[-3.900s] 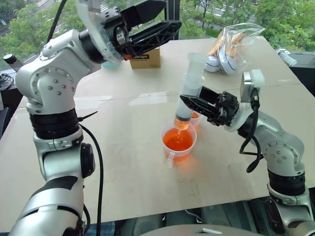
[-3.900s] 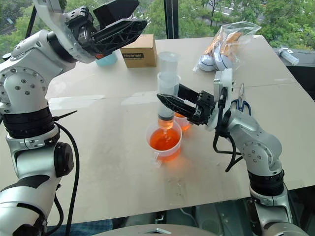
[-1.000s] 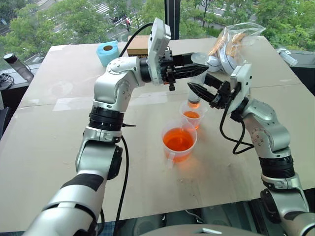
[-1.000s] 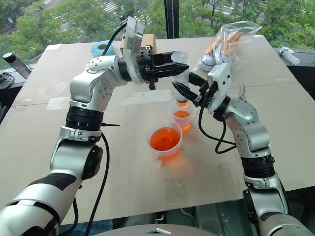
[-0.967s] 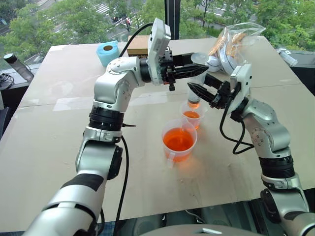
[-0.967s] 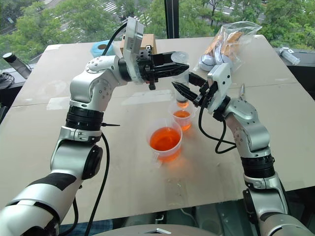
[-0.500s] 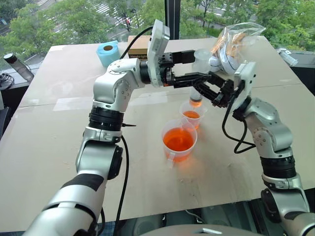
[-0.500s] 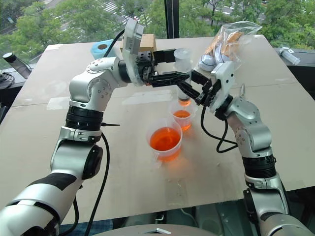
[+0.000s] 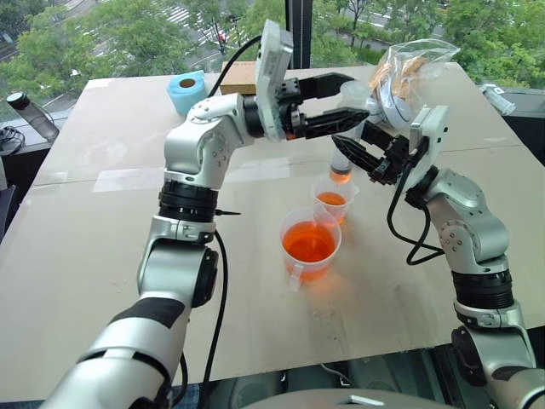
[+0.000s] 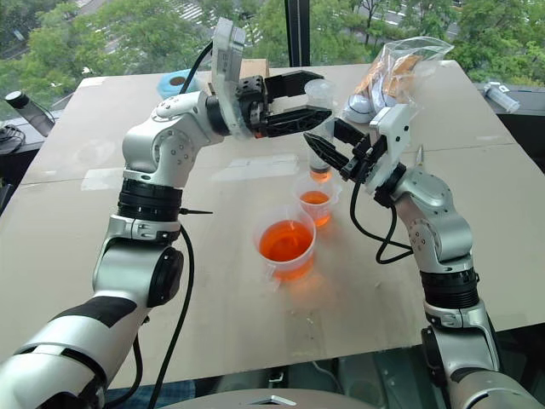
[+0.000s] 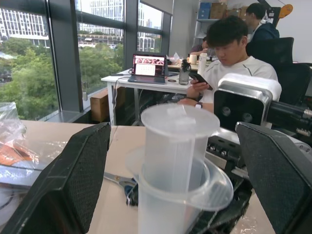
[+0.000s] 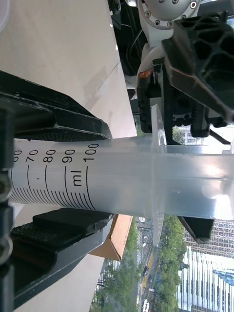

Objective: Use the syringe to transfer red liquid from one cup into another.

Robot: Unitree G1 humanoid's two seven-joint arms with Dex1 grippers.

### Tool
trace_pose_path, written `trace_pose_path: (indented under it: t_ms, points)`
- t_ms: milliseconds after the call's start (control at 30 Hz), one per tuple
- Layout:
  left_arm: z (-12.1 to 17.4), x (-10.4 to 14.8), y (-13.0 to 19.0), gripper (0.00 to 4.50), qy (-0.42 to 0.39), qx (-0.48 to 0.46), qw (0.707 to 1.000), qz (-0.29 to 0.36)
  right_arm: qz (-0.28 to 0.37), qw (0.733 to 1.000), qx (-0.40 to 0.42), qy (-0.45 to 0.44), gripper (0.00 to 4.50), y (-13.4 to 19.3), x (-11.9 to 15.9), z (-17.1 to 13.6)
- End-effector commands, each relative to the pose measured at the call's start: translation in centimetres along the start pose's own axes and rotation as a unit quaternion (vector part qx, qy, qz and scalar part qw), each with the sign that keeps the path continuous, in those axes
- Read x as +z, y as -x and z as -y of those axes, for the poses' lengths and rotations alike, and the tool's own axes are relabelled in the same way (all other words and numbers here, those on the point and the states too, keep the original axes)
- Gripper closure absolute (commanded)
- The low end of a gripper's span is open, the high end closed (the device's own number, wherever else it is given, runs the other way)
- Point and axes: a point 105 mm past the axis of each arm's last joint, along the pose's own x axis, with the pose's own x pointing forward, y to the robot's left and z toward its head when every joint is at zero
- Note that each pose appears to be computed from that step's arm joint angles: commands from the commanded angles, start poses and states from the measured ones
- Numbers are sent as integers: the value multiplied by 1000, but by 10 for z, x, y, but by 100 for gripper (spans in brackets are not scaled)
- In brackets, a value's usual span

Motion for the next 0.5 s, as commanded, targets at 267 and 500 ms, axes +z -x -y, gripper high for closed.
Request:
trace_pose_path:
  t_ms: [267, 500]
  points:
    - [5, 24, -5, 56, -28, -20, 999, 29, 20, 999, 20, 26, 302, -2, 13, -10]
    - [10, 23, -5, 310, -24, -33, 999, 30, 18, 999, 20, 27, 302, -2, 12, -10]
